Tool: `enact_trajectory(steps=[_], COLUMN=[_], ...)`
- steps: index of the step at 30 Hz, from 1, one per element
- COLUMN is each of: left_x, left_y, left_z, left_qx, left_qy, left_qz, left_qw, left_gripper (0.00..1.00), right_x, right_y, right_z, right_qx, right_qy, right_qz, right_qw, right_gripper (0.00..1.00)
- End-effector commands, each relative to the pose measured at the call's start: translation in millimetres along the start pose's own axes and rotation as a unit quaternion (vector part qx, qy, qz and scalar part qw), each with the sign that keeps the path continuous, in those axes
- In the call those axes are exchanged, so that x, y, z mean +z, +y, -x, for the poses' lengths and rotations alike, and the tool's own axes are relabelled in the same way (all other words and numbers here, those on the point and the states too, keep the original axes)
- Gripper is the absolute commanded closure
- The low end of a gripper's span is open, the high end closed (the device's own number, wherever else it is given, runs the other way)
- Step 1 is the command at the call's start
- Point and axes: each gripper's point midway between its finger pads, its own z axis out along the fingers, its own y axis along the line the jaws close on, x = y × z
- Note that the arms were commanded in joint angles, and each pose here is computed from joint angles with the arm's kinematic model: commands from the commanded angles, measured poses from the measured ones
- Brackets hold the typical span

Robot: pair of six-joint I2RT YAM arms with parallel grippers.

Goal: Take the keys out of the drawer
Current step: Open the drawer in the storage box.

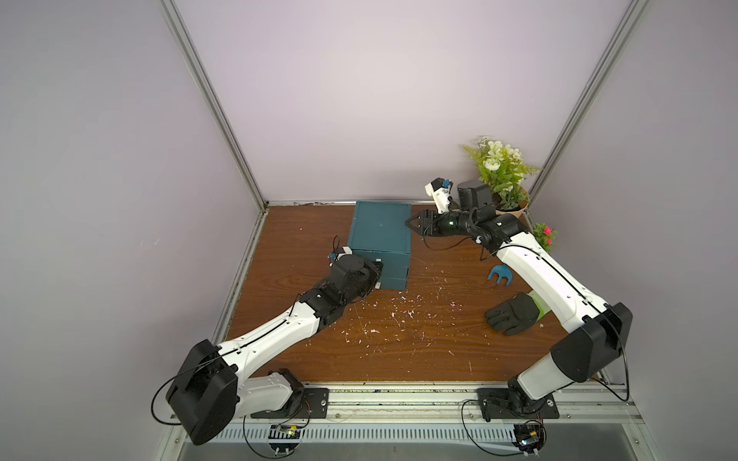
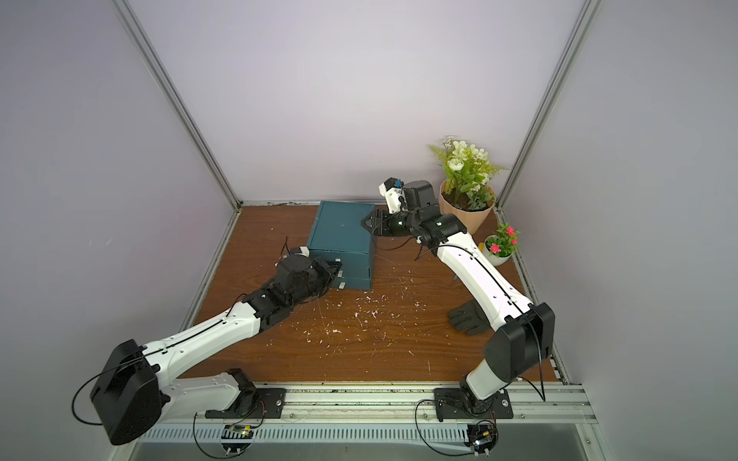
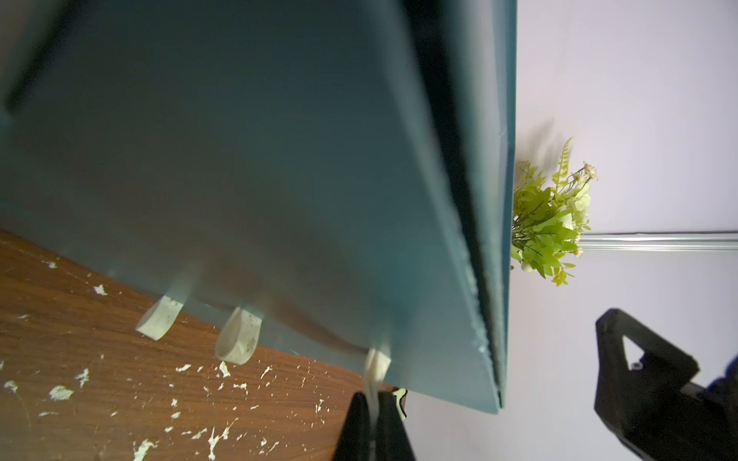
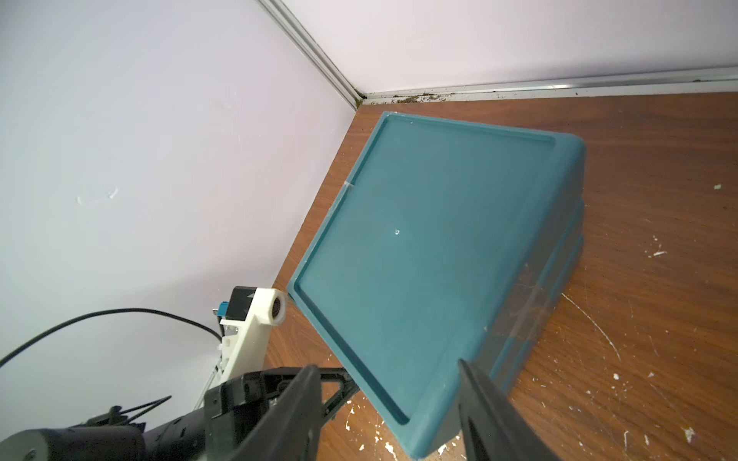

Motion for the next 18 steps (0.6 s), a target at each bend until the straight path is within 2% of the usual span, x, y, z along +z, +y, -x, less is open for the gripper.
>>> enact_trajectory(steps=[1, 8, 12, 18], left_x=[-9.0, -25.1, -24.8, -31.5], left_y=[2.8, 5.6, 16.2, 12.1], left_z=[-15.9, -18.2, -31.3, -44.1], left_qx=[0.024, 0.037, 0.034, 0.041], left_qy=[0.046, 0.052, 0.077, 0.097], left_qz=[0.002, -0.005, -0.003, -0.001], left_qw=[0.999, 0.998, 0.996, 0.994], left_gripper=[1.0, 1.0, 1.0, 1.0], right_x=[1.7, 7.1, 6.6, 3.6], right_y=[16.6, 34.5, 36.5, 38.0], right_z=[-9.4, -23.6, -28.1, -29.4], right_qx=[-0.053, -0.116, -0.116, -0.116], right_qy=[0.033, 0.05, 0.049, 0.041], right_qz=[0.016, 0.004, 0.003, 0.003], right_qw=[0.998, 0.992, 0.992, 0.992], right_gripper=[0.43, 0.43, 0.43, 0.43])
